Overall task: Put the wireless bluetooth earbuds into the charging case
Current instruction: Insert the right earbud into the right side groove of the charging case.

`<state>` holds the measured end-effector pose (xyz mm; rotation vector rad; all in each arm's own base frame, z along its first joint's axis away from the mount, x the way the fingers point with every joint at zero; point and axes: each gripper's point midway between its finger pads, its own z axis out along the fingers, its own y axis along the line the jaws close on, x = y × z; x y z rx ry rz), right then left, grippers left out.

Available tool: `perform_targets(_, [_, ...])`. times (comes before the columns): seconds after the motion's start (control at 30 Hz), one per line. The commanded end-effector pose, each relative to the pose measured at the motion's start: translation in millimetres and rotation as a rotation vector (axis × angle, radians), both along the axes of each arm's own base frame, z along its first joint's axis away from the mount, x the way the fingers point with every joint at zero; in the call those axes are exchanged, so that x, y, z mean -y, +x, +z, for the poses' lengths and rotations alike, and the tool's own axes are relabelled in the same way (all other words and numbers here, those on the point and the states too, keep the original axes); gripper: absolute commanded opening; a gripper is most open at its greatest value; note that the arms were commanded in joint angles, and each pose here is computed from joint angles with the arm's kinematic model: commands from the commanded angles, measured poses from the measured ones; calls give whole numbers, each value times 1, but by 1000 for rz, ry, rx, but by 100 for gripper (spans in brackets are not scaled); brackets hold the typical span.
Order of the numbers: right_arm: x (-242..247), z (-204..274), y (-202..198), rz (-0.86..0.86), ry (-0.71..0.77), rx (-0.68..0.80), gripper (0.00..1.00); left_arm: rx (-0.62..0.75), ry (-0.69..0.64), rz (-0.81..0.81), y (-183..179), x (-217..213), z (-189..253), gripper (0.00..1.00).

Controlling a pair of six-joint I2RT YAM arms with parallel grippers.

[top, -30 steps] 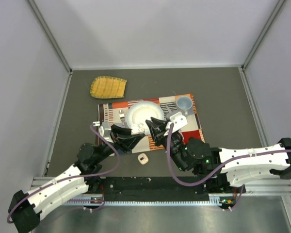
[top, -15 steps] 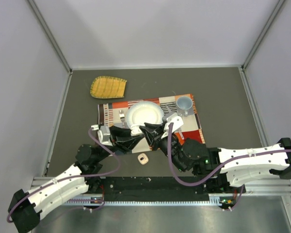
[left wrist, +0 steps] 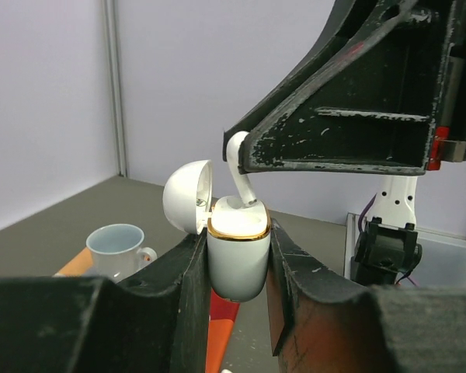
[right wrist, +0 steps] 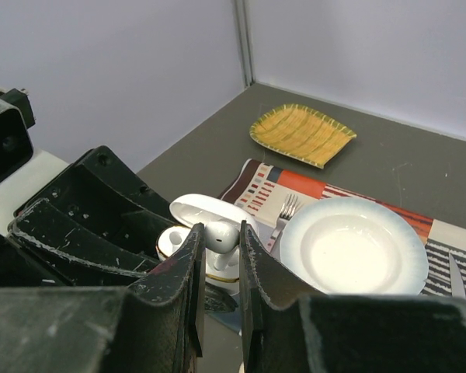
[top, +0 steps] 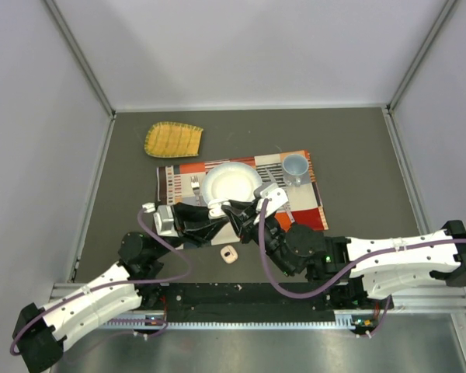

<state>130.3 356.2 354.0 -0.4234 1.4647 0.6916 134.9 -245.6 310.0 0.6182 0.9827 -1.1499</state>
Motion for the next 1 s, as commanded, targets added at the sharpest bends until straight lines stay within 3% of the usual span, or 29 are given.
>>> perform_targets(0.0, [1,2,-5,18,28,-11,0,122,-70,-9,-13,-8,36,0])
perform_targets(0.6, [6,10,-2,0,19,26,0,110,-37,-23,-14,-3,31,0])
perform_targets(0.97, [-3,-1,-6,36,-81,87,0,103,-49,-7,-13,-5,35,0])
